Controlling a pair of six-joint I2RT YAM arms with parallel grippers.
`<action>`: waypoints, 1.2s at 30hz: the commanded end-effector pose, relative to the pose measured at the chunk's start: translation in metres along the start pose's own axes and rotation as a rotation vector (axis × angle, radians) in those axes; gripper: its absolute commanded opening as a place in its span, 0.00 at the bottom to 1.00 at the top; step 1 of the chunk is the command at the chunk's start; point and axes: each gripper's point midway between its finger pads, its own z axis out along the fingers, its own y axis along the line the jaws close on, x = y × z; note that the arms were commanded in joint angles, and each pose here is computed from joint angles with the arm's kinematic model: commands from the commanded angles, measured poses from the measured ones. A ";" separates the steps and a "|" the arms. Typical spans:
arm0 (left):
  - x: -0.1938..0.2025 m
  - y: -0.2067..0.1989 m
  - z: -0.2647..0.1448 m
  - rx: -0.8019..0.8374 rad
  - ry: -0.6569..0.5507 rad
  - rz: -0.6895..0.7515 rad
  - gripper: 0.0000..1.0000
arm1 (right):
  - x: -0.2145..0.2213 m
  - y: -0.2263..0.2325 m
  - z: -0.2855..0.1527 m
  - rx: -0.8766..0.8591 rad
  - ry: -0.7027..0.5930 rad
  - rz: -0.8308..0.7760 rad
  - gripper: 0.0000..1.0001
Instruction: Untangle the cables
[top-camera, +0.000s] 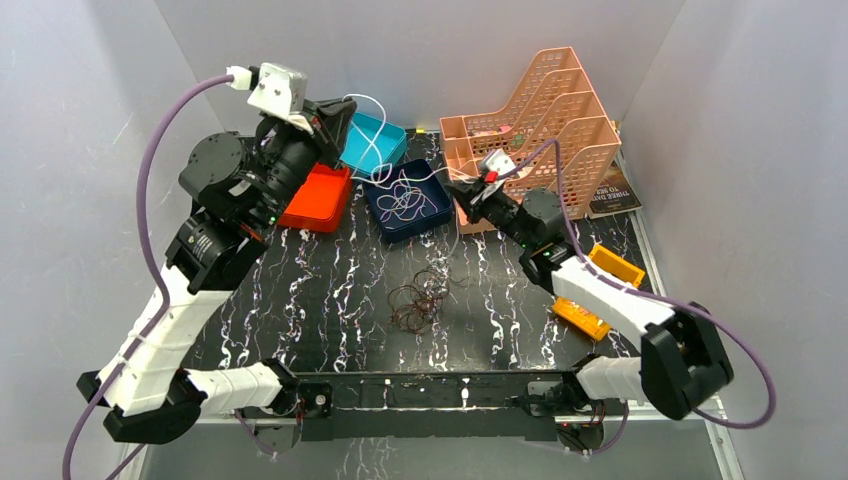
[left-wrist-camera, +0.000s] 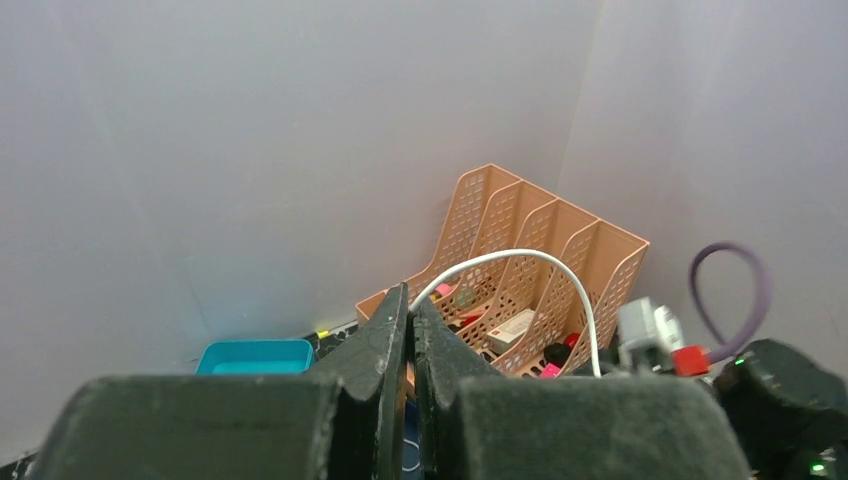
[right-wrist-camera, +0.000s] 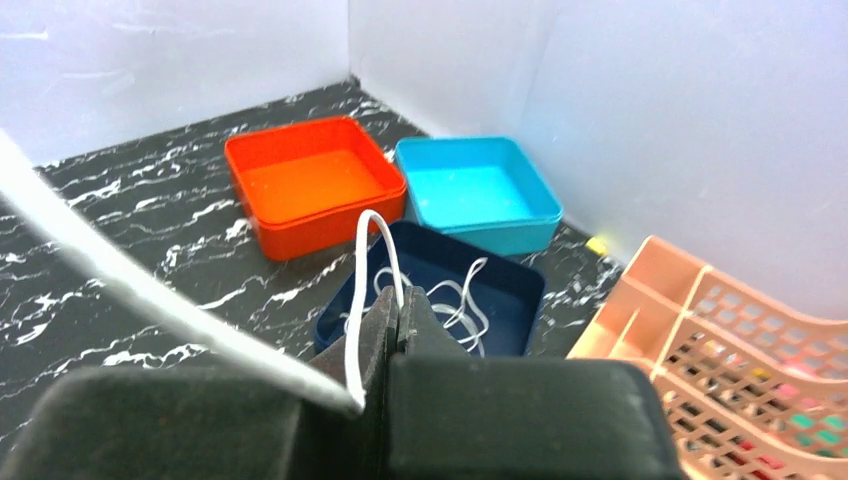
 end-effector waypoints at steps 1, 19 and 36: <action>0.003 0.012 -0.011 -0.058 -0.006 -0.025 0.00 | -0.061 -0.011 -0.012 0.044 -0.075 -0.104 0.00; 0.028 0.021 -0.029 -0.106 0.031 -0.067 0.00 | -0.199 0.008 -0.051 0.005 -0.200 0.055 0.00; 0.039 0.025 -0.035 -0.127 0.046 -0.076 0.00 | -0.300 0.024 -0.092 -0.041 -0.393 0.120 0.00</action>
